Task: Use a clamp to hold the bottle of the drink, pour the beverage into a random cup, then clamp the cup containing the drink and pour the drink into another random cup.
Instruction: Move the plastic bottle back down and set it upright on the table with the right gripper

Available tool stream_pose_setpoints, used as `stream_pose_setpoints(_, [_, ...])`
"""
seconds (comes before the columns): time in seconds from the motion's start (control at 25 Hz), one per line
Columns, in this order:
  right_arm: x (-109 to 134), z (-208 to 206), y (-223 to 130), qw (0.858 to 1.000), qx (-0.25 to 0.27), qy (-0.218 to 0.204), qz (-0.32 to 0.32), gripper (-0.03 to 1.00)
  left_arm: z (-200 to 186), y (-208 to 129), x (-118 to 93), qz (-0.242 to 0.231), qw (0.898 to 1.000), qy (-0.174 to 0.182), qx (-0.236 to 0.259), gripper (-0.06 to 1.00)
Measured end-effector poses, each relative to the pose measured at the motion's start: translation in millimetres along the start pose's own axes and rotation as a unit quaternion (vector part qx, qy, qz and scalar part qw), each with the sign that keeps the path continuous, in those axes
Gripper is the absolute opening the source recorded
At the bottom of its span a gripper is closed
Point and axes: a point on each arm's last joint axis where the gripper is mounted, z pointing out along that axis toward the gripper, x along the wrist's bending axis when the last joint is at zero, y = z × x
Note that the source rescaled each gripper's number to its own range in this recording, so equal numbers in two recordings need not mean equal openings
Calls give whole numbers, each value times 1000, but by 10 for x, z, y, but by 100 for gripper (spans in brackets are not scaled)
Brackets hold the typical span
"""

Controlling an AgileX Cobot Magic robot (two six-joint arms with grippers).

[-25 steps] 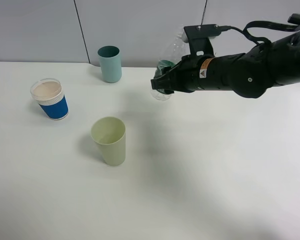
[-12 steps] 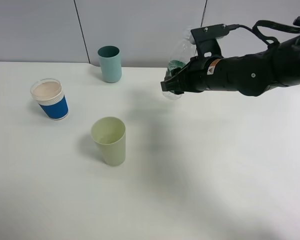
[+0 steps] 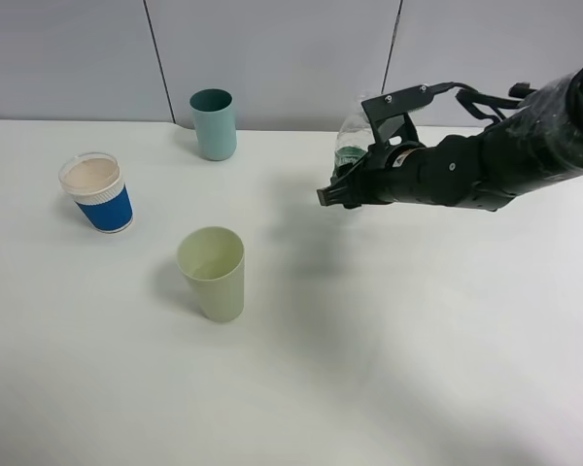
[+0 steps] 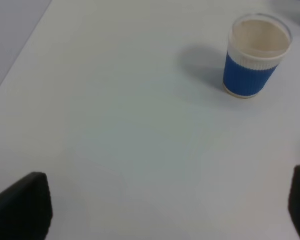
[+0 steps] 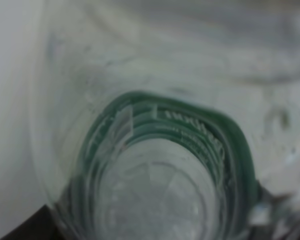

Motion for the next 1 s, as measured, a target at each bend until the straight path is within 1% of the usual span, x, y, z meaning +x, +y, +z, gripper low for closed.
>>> stream_pose_setpoints(0.28, [8, 68, -70, 999, 4, -1, 42, 0, 0, 0, 0, 0, 1000, 0, 0, 87])
stream_pose_setpoints(0.68, [12, 68, -78, 999, 8, 0, 47, 0, 0, 0, 0, 0, 1000, 0, 0, 87])
stream_pose_setpoints(0.76, [17, 67, -91, 999, 16, 3, 42, 0, 0, 0, 0, 0, 1000, 0, 0, 87])
stream_pose_setpoints(1.0, [27, 66, -114, 1000, 28, 9, -5, 0, 0, 0, 0, 0, 1000, 0, 0, 87])
